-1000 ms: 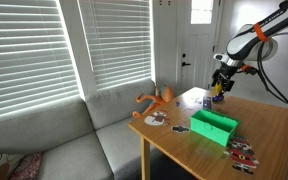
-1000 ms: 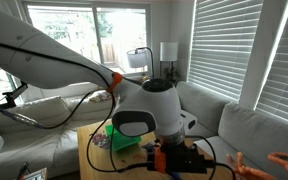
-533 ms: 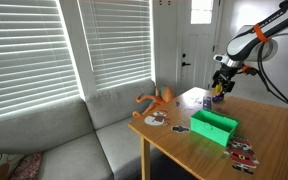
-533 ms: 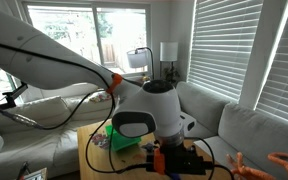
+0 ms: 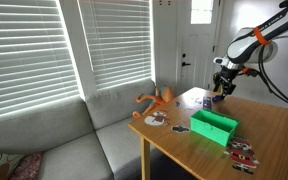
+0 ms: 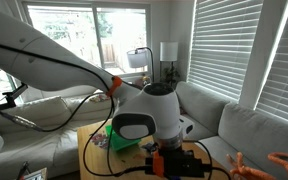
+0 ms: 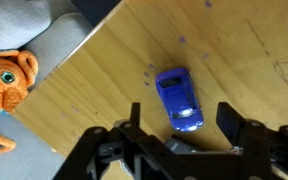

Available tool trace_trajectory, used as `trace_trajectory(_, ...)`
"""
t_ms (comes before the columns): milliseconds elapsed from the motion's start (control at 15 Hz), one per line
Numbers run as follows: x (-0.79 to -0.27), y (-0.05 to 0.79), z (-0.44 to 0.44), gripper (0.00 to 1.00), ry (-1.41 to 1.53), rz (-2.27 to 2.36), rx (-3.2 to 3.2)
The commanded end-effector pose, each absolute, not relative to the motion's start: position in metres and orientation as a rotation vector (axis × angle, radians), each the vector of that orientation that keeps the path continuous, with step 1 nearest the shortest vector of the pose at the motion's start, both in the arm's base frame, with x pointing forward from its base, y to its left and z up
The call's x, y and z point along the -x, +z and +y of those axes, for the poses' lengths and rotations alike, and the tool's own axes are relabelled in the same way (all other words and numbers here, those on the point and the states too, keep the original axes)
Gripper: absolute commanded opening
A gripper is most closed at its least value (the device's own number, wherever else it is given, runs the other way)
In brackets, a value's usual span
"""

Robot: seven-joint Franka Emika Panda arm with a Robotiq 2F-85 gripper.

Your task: Open the green lunch box, put the blue car in the green lunch box

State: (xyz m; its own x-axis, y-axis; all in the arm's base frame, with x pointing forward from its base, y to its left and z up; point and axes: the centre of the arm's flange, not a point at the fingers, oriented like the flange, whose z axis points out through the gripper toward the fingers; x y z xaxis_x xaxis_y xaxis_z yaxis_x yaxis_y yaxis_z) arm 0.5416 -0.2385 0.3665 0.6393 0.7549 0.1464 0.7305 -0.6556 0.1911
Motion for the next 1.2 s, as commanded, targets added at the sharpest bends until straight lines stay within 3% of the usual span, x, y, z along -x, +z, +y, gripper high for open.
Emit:
trace_trajectory(0,-0.539,0.361,-0.239,0.58,0.274,1.250,-2.748)
trace_trajectory(67,-0.539,0.360,-0.239,0.86,0.271,1.250,-2.750)
trace_trajectory(133,-0.539,0.358,-0.239,0.85,0.265,1.251,-2.752)
trace_trajectory(200,-0.538,0.356,-0.239,0.81,0.256,1.247,-2.758)
trace_trajectory(267,-0.538,0.355,-0.239,0.52,0.252,1.241,-2.762)
trace_trajectory(467,-0.536,0.358,-0.239,0.38,0.233,1.219,-2.779)
trace_trajectory(733,-0.533,0.371,-0.234,0.11,0.252,1.193,-2.796)
trace_trajectory(1133,-0.514,0.431,-0.202,0.11,0.300,1.263,-2.733)
